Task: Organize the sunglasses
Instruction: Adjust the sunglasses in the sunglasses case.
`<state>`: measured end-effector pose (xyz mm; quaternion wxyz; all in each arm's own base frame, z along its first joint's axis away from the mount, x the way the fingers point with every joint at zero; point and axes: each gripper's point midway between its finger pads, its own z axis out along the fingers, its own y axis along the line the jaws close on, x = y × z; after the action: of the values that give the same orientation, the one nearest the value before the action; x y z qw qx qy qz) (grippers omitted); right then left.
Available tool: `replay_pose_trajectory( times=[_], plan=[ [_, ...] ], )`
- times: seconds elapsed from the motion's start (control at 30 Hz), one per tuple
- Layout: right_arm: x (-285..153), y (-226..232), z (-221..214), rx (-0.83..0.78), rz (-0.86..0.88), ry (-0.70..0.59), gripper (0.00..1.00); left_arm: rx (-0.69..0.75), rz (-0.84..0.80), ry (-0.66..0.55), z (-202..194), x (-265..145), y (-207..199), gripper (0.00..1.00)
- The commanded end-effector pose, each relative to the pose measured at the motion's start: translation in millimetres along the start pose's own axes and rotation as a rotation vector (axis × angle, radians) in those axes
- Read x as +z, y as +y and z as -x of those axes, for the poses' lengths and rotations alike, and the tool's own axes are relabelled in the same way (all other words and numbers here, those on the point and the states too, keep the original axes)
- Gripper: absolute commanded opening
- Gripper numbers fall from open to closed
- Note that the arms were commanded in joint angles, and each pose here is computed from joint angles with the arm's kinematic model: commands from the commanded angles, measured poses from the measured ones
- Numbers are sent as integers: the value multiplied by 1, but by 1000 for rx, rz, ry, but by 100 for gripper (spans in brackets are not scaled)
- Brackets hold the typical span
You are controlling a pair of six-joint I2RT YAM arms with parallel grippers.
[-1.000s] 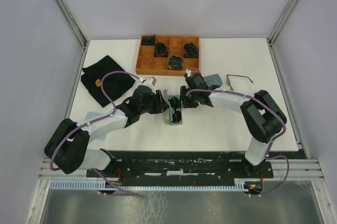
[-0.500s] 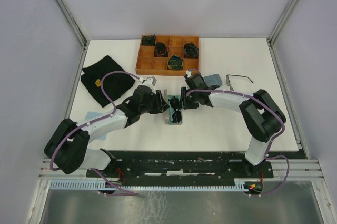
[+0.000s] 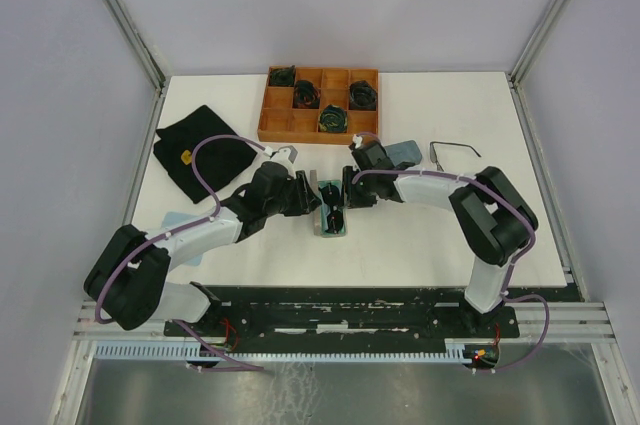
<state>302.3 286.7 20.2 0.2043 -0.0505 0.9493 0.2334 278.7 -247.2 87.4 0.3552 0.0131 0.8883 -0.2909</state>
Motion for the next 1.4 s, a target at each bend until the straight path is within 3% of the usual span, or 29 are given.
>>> replay_pose_trajectory(
  times=[0.0, 0.7, 1.37],
  plan=[
    [7, 4, 5, -10, 11, -3, 41, -15, -9, -16, 7, 2, -3, 45],
    [3, -13, -8, -130, -189, 56, 43, -17, 0, -8, -1, 0, 3, 38],
    [10, -13, -19, -274, -392, 76, 56, -24, -5, -5, -5, 0, 4, 35]
  ],
)
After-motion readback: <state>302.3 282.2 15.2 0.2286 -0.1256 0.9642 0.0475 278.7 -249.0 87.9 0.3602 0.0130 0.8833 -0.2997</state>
